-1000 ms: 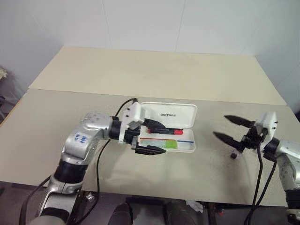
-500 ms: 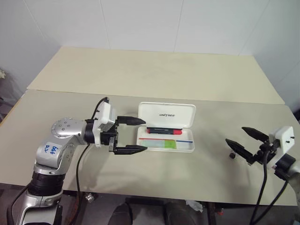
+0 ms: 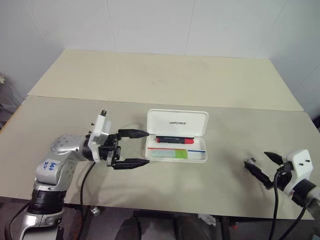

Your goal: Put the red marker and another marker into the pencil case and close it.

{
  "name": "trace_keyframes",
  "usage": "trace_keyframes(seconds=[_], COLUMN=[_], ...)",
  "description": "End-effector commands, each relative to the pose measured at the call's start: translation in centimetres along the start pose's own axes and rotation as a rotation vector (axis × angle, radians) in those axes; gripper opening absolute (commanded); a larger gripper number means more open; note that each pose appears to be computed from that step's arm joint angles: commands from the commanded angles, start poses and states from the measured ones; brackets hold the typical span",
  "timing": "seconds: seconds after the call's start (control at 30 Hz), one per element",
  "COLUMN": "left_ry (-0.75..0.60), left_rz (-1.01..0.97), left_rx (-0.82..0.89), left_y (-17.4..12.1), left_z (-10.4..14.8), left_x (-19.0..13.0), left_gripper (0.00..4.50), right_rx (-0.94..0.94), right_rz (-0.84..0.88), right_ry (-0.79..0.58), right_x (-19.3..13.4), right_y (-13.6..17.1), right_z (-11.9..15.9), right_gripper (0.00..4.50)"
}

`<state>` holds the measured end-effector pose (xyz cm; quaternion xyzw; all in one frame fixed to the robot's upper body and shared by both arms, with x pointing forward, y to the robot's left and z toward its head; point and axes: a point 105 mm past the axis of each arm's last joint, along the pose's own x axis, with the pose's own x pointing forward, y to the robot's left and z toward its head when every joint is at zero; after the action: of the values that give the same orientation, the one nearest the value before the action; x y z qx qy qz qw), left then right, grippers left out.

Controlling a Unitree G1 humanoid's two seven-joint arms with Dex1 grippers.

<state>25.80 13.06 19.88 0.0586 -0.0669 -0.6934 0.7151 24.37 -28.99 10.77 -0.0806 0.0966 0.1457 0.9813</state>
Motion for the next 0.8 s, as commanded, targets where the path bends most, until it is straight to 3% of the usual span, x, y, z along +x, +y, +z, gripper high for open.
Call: trace_keyframes(seconds=[0.03,0.43,0.8], left_ry=[-0.021,0.079,0.082], left_rz=[-0.03,-0.011,0.019], left_rx=[0.041,0.067,0.086], left_y=[-0.8,-1.1,-1.4], left_z=[1.0,-0.1,-0.1], left_x=[-1.2,-4.4,-4.2], left_gripper=[4.45,4.45,4.45], right_rx=[-0.008,0.075,0.103], right_rz=[-0.03,-0.101,-0.143], right_ry=[0.017,0.036,0.061], right_x=[-0.1,1.2,2.9], right_y=[0.6,1.2,0.7], right_z=[-0.5,-2.3,-2.7], right_gripper=[4.5,4.5,4.5])
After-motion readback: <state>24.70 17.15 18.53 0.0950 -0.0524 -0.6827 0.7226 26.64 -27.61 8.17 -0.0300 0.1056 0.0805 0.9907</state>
